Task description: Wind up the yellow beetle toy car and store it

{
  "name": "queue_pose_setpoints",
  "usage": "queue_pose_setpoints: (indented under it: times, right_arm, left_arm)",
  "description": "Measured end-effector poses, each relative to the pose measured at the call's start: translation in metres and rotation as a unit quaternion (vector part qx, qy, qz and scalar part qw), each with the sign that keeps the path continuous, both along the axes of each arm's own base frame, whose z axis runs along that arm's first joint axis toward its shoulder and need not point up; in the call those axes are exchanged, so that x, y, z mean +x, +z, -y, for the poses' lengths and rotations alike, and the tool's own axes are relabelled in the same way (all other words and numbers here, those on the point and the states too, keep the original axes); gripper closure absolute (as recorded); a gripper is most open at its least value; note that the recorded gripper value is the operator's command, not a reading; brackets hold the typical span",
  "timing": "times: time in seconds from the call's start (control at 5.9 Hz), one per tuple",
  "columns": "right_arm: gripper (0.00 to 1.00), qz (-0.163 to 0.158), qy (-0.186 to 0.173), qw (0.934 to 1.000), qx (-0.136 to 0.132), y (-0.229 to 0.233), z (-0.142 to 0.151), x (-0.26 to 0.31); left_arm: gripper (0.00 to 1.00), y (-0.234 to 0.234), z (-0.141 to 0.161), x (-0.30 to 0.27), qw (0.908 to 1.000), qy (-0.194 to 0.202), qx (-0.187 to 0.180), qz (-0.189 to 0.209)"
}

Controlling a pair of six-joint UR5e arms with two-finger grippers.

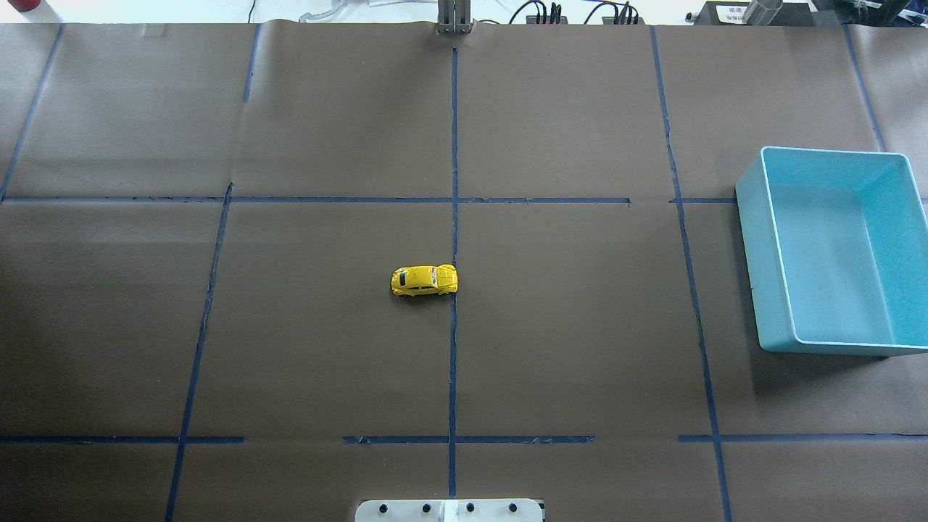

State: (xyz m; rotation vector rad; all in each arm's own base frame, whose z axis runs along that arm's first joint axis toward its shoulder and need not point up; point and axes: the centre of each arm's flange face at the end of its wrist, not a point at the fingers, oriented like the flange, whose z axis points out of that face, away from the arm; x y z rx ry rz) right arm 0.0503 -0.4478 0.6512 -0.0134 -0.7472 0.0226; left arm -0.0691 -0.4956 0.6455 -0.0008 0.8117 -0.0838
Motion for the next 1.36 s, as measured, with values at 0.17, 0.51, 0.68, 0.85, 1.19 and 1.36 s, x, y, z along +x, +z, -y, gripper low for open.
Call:
queue_pose_setpoints:
  times: [0.17, 0.51, 0.68, 0.85, 1.19, 1.36]
  right_arm:
    - [0.0, 0.0, 0.0, 1.0, -0.001, 0.001, 0.0, 0.0]
    - [0.0, -0.001, 0.0, 1.0, 0.0, 0.0, 0.0, 0.0]
    - [0.0, -0.001, 0.0, 1.0, 0.0, 0.0, 0.0, 0.0]
    - [0.0, -0.001, 0.0, 1.0, 0.001, 0.0, 0.0, 0.0]
    - [0.0, -0.001, 0.0, 1.0, 0.002, -0.001, 0.001, 0.0]
    - [0.0, 0.0, 0.0, 1.0, 0.002, -0.002, 0.001, 0.0]
  left_arm:
    - [0.0, 0.0, 0.0, 0.0, 1.0, 0.0, 0.0, 0.0]
    - [0.0, 0.003, -0.002, 0.0, 1.0, 0.0, -0.003, 0.0]
    - [0.0, 0.005, -0.004, 0.0, 1.0, 0.0, -0.003, -0.001]
    - [0.0, -0.001, -0.003, 0.001, 1.0, 0.0, 0.002, -0.007]
    - [0.0, -0.051, 0.009, 0.019, 0.9985, 0.014, 0.047, -0.025]
    - [0.0, -0.094, 0.02, 0.052, 0.9946, 0.047, 0.088, -0.028]
